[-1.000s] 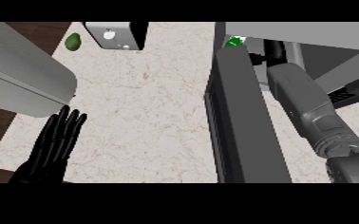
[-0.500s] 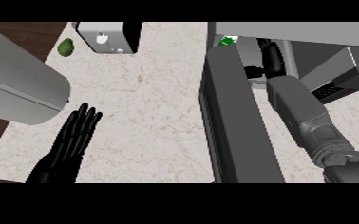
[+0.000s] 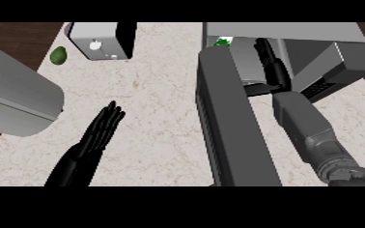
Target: Pick up the milk, place it into the microwave and close the microwave
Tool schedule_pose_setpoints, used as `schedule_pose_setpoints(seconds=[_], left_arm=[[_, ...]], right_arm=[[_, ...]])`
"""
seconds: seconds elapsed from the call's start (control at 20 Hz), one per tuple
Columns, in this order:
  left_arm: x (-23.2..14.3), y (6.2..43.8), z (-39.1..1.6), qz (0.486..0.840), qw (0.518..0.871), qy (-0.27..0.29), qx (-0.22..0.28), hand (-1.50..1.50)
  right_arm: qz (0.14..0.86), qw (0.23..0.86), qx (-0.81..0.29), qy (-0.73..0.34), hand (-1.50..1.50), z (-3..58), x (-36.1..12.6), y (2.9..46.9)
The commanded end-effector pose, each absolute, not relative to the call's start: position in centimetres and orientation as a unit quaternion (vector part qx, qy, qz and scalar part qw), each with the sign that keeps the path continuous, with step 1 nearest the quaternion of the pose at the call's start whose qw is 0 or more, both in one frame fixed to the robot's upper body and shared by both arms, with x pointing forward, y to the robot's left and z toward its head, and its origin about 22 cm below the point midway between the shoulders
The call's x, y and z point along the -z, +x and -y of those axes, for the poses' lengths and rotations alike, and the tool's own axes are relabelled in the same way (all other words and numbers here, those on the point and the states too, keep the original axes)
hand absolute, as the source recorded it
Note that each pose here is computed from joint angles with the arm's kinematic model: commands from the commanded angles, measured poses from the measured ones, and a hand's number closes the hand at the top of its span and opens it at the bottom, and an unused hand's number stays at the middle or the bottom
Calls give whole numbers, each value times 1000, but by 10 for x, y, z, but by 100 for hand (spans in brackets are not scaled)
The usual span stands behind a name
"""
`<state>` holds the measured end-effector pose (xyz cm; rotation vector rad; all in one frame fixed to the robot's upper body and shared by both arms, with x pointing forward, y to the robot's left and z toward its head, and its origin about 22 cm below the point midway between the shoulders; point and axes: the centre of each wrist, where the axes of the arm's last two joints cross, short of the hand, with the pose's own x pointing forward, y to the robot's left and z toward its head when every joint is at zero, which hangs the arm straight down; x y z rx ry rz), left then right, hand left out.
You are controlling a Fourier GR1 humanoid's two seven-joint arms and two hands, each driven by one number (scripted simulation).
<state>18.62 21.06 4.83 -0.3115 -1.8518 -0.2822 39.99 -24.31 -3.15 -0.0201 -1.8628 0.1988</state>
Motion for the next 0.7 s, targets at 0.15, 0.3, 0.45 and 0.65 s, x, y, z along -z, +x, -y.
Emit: schedule_pose_setpoints(seconds=[0.15,0.3,0.45,0.65], left_arm=[[-29,188,-199,756,599,-177,196,150],[-38,214,-177,767,581,-153,225,150],[-32,219,-180,751,595,-172,229,150],[-9,237,-161,746,601,-152,244,150]], right_arm=[[803,592,-65,17,-150,249,67,371],[807,586,-71,23,-150,264,72,364],[807,584,-80,38,-150,270,94,341],[804,585,-93,46,-150,295,79,347]])
